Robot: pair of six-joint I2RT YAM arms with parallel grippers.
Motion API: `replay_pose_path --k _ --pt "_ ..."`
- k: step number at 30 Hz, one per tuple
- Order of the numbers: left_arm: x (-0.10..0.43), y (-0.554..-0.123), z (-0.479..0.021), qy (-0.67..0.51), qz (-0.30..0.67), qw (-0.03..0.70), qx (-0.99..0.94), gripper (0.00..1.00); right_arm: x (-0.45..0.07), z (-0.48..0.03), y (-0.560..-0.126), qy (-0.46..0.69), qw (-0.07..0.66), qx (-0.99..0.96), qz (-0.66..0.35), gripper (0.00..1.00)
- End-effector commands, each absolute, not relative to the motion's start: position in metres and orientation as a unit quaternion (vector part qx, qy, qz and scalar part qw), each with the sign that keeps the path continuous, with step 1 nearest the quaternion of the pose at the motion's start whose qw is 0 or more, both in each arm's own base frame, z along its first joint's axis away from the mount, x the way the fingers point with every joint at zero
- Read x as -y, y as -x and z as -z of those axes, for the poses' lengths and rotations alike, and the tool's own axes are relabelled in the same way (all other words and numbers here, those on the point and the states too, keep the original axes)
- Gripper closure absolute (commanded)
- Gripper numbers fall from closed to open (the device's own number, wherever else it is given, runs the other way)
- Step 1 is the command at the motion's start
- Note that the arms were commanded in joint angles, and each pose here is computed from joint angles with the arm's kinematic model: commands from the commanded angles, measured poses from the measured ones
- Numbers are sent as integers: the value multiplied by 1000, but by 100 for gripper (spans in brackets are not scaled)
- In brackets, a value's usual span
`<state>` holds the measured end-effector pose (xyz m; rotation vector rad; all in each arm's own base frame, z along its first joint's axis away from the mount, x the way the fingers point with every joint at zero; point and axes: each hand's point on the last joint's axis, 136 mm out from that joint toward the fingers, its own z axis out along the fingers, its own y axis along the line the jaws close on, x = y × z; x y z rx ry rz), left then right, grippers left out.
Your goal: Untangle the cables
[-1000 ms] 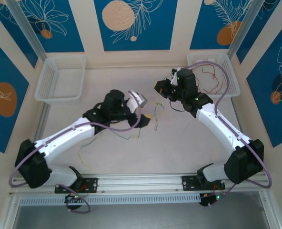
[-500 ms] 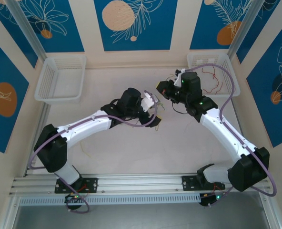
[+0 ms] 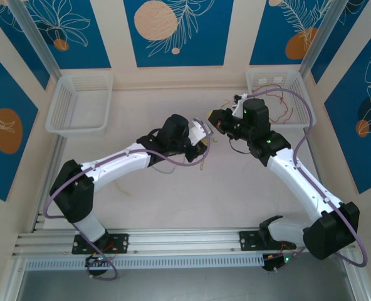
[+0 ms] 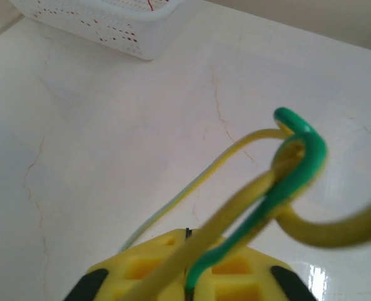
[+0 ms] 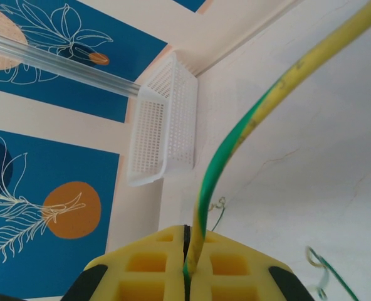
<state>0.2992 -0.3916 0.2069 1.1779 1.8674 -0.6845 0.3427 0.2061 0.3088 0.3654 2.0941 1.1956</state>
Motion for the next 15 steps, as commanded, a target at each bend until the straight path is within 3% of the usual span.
replay_pose_path --k 1,9,15 --pt "386 -300 -224 -470 251 424 -732 99 -185 -313 -341 -154 367 -804 -442 100" --pt "368 -284 -222 -486 237 418 -730 100 -128 -307 -346 -211 392 -802 -399 100" --pt "363 -283 -218 -487 229 414 -734 100 -141 -309 -345 -192 385 -793 -432 100"
